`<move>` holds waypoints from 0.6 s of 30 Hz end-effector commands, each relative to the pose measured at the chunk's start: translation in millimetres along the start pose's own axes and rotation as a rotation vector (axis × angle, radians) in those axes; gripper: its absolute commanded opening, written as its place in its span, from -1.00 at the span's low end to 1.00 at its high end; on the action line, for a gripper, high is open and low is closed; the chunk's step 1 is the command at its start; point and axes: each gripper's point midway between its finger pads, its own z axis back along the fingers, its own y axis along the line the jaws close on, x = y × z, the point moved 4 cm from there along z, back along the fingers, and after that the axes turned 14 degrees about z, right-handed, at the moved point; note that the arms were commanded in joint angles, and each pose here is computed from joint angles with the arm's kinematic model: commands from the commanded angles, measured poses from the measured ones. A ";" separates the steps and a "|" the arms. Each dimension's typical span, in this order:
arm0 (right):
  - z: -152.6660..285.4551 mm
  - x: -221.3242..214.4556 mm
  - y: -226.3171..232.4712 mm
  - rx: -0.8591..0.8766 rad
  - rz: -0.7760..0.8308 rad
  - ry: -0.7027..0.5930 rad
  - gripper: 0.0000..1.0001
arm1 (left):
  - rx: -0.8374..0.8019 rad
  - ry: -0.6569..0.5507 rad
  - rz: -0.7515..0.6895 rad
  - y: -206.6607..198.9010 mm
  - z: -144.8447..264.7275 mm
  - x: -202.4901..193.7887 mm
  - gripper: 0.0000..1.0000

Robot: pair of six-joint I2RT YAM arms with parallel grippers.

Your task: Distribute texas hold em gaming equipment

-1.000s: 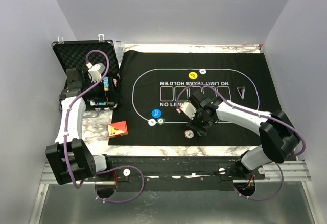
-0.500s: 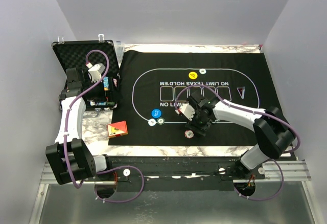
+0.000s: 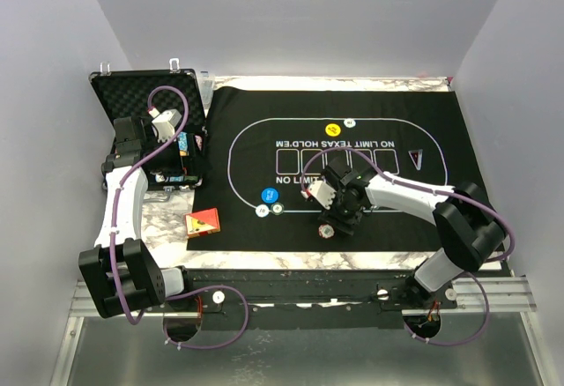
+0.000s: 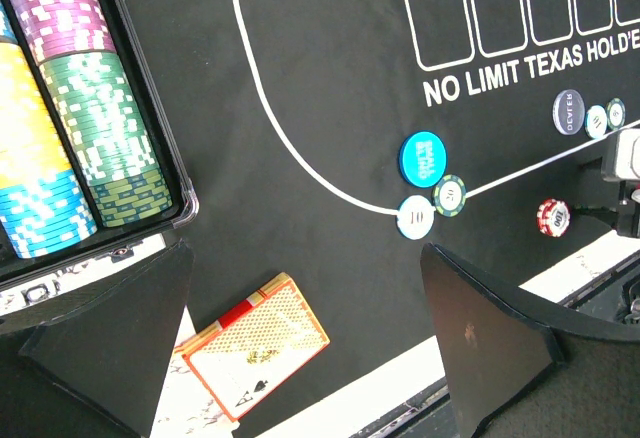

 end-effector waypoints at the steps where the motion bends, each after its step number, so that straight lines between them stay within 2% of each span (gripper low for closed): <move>1: -7.5 2.2 8.9 0.054 0.018 -0.024 0.15 | -0.027 -0.012 -0.003 -5.1 3.4 6.7 0.97; 9: -5.3 1.6 11.2 0.065 0.022 -0.029 -0.14 | -0.024 -0.014 -0.006 -5.1 3.9 6.4 0.97; 15: 8.6 4.6 13.4 0.072 0.024 -0.049 -0.65 | -0.022 -0.014 -0.006 -4.8 4.0 6.0 0.97; 18: 13.4 4.8 11.3 0.050 0.023 -0.053 -0.77 | -0.022 -0.014 -0.004 -4.9 3.7 6.3 0.97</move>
